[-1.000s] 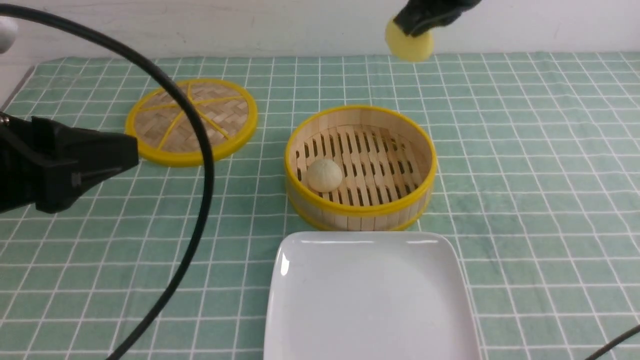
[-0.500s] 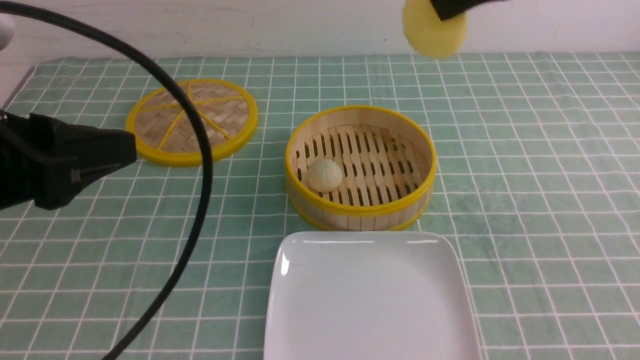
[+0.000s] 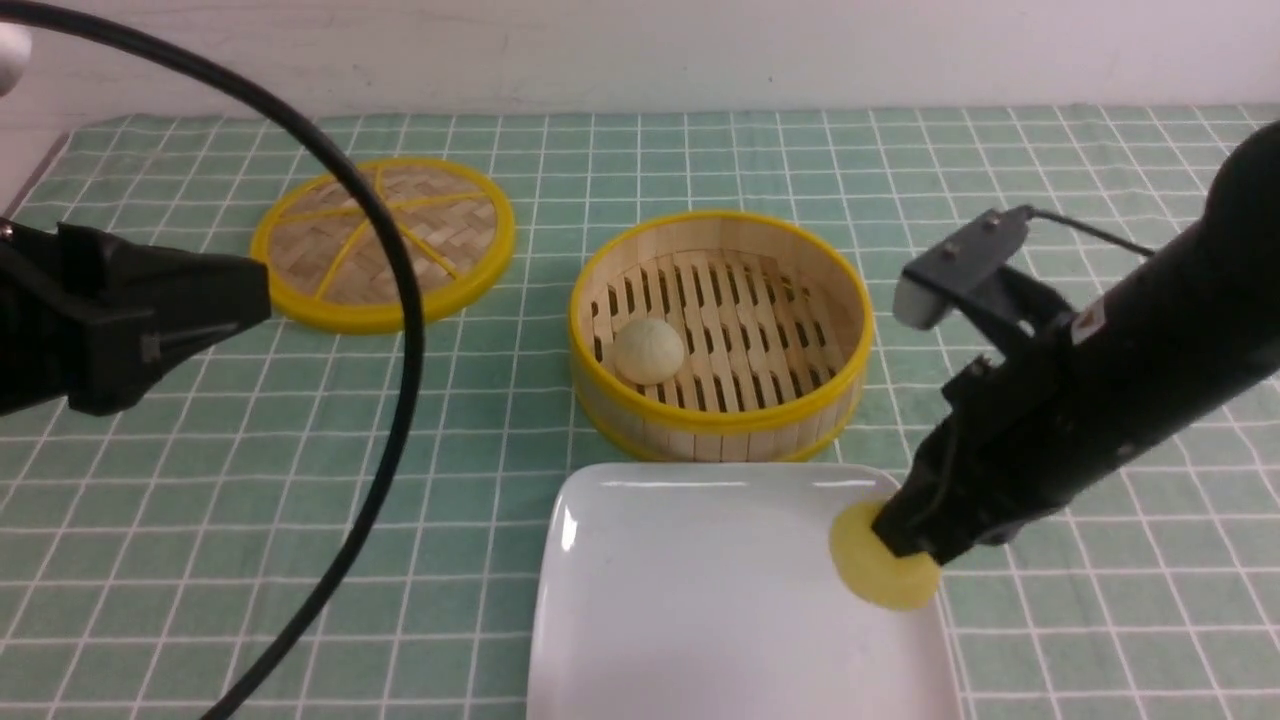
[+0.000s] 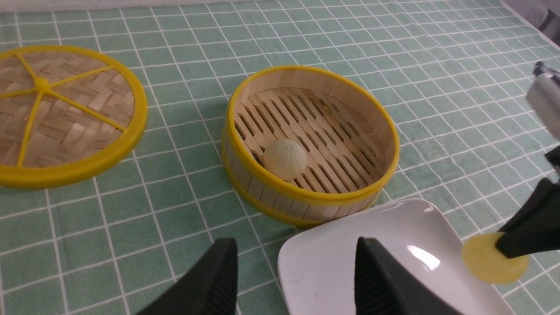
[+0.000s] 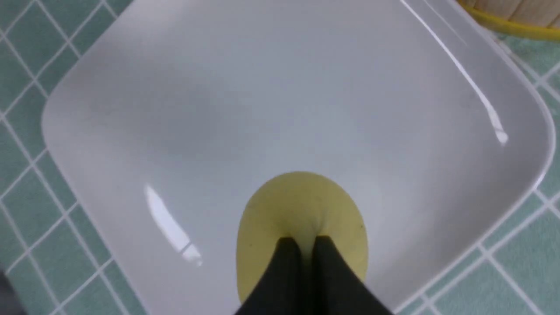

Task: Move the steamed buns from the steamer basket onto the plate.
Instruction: Use the right arm to put the steamed stuffed bun into the plate

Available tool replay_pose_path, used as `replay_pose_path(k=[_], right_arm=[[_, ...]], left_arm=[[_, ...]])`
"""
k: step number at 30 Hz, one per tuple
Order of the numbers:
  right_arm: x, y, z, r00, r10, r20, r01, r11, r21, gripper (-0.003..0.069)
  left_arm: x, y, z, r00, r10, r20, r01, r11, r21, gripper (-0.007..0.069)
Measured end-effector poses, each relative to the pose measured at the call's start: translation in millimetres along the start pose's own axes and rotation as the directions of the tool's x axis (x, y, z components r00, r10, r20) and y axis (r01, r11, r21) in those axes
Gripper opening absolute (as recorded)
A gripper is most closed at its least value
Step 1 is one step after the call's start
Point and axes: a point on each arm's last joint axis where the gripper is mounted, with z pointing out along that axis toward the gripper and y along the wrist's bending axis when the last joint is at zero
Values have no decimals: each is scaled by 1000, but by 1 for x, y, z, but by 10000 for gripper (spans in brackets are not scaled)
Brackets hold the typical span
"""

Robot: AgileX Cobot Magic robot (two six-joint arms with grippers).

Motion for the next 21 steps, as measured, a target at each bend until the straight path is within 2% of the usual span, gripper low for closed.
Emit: replay_pose_path(k=[8, 16, 18, 19, 21], right_arm=[[-5, -28, 45, 998, -43, 45, 39, 995, 91, 15], [-3, -33, 55, 997, -77, 31, 74, 992, 105, 32], [-2, -32, 55, 997, -80, 19, 78, 993, 91, 80], [-2, -32, 55, 997, -81, 17, 79, 993, 90, 80], [-2, -32, 55, 997, -78, 15, 76, 994, 84, 187]], left_arm=[[1, 6, 8, 999, -23, -22, 23, 1000, -2, 386], [1, 8, 12, 999, -31, -37, 31, 1000, 1, 386], [1, 8, 12, 999, -31, -36, 31, 1000, 0, 386], [1, 8, 12, 999, -31, -36, 31, 1000, 0, 386], [1, 8, 12, 999, -31, -36, 31, 1000, 0, 386]])
